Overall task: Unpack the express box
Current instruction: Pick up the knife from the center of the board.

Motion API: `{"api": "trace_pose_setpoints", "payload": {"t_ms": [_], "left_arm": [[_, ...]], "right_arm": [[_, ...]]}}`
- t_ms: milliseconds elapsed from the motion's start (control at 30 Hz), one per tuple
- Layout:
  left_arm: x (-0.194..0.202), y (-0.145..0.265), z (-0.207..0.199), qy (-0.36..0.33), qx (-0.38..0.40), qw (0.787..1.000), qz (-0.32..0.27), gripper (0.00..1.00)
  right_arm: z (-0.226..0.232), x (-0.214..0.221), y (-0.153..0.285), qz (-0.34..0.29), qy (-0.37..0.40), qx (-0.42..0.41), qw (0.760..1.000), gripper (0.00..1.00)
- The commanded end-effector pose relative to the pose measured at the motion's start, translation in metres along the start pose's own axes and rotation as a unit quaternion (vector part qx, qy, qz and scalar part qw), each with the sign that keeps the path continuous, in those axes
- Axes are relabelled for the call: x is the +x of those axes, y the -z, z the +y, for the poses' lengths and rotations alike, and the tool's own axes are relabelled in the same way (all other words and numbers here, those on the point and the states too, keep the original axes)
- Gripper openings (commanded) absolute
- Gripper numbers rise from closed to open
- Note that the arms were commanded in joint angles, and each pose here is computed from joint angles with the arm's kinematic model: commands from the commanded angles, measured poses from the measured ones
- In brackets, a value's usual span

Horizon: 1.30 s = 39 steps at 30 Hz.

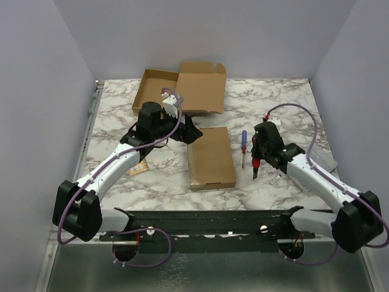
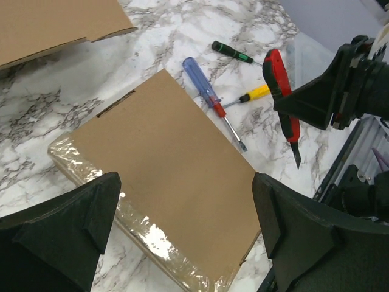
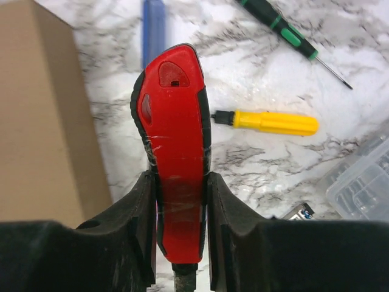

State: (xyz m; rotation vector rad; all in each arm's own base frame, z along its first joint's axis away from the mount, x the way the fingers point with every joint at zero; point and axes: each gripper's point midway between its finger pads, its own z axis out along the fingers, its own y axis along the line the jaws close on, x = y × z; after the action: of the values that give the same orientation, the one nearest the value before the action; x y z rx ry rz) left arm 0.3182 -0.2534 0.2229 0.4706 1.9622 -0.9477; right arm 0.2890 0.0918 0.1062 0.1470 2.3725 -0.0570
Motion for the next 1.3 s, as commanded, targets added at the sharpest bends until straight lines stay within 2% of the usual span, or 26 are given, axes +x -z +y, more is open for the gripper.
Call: {"api": "trace_pose_setpoints", "payload": {"t_ms": [0, 67, 133, 167, 267, 367, 500, 567, 733, 833, 967, 1100, 1167, 1267], "left_arm": [[-0.003, 0.0, -0.027, -0.033, 0.066, 0.997, -0.011, 0.97], [-0.004, 0.002, -0.041, -0.037, 0.101, 0.994, -0.017, 0.97], [-0.004, 0.004, -0.061, -0.037, 0.146, 0.988, -0.025, 0.97], [-0.003, 0.006, -0.073, -0.039, 0.17, 0.984, -0.027, 0.97], [-0.006, 0.014, -0.111, -0.019, 0.234, 0.971, -0.039, 0.97], [-0.019, 0.03, -0.134, 0.045, 0.264, 0.96, -0.081, 0.97], [-0.039, 0.059, -0.144, 0.086, 0.259, 0.95, -0.152, 0.97], [-0.042, 0.066, -0.145, 0.095, 0.254, 0.948, -0.168, 0.97], [-0.049, 0.074, -0.149, 0.11, 0.259, 0.942, -0.184, 0.99], [-0.055, 0.076, -0.159, 0.103, 0.275, 0.938, -0.185, 0.99], [-0.055, 0.072, -0.161, 0.105, 0.277, 0.938, -0.181, 0.99], [-0.051, 0.074, -0.168, 0.1, 0.285, 0.936, -0.18, 0.99], [-0.048, 0.074, -0.175, 0.089, 0.294, 0.935, -0.176, 0.91], [-0.045, 0.07, -0.184, 0.085, 0.306, 0.934, -0.166, 0.7]], "right_arm": [[0.036, -0.042, 0.036, -0.067, -0.013, -0.12, 0.99, 0.0], [0.067, -0.062, 0.06, -0.107, -0.022, -0.22, 0.969, 0.0], [0.097, -0.078, 0.091, -0.146, -0.026, -0.326, 0.934, 0.0], [0.113, -0.094, 0.112, -0.183, -0.03, -0.383, 0.905, 0.0], [0.147, -0.104, 0.162, -0.221, -0.017, -0.523, 0.823, 0.0], [0.164, -0.11, 0.194, -0.234, -0.022, -0.605, 0.761, 0.0], [0.174, -0.119, 0.221, -0.248, -0.052, -0.664, 0.704, 0.0], [0.181, -0.117, 0.235, -0.245, -0.054, -0.692, 0.677, 0.0], [0.193, -0.114, 0.259, -0.237, -0.047, -0.726, 0.644, 0.0], [0.195, -0.118, 0.266, -0.241, -0.06, -0.73, 0.636, 0.0], [0.195, -0.124, 0.278, -0.251, -0.068, -0.744, 0.616, 0.0], [0.195, -0.127, 0.285, -0.252, -0.082, -0.748, 0.608, 0.0], [0.195, -0.127, 0.288, -0.255, -0.084, -0.749, 0.605, 0.0], [0.196, -0.129, 0.288, -0.258, -0.088, -0.748, 0.605, 0.0]]}}
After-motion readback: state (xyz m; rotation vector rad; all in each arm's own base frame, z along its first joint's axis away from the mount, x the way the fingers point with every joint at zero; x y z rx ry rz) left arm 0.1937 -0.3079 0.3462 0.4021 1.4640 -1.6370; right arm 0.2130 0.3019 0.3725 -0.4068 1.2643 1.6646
